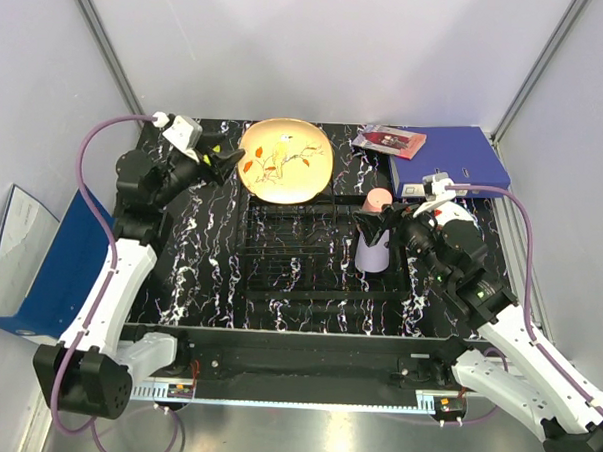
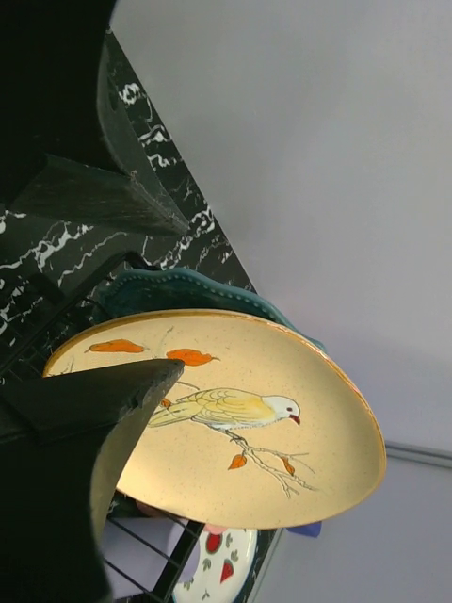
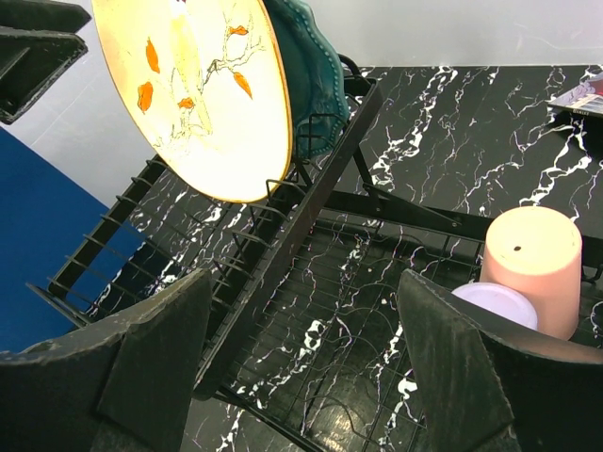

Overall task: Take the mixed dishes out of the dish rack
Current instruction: Pick up the plate from the dish rack.

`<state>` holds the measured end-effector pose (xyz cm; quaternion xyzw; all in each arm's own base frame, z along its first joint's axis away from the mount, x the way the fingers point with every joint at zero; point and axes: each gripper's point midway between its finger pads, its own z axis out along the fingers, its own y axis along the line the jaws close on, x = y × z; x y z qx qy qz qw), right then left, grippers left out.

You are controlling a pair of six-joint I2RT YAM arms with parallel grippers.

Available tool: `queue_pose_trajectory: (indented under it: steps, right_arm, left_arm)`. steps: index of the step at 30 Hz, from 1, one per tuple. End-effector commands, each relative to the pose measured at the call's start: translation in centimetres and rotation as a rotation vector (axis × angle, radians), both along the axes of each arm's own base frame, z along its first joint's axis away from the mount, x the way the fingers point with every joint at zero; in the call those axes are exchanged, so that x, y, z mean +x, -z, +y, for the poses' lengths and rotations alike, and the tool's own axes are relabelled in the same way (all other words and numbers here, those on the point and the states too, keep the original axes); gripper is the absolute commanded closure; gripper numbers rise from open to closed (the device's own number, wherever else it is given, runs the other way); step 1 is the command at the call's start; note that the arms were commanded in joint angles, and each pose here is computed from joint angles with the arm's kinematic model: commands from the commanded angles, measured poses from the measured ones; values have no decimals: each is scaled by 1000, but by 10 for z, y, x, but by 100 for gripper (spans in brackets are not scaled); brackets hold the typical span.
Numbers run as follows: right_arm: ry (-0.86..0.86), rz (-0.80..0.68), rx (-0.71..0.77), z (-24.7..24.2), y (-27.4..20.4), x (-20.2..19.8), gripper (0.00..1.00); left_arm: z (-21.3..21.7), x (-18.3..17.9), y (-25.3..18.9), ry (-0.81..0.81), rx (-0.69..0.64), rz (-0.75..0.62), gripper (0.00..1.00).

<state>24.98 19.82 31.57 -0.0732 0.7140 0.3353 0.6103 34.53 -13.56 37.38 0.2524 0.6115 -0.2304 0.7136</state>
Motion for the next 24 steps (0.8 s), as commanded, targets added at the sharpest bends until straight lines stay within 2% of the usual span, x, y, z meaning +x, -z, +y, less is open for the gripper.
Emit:
queue_pose_trajectory:
  steps: [1, 12, 24]
  right_arm:
    - [-11, -54, 48, 1, -18, -3, 13]
    - [6, -51, 35, -1, -15, 0, 13]
    - [11, -28, 21, 2, -6, 5, 13]
  left_arm:
    - [-15, -3, -12, 114, -52, -34, 41]
    - [-34, 3, 12, 243, -113, 60, 43]
    - [-48, 6, 27, 357, -148, 114, 64]
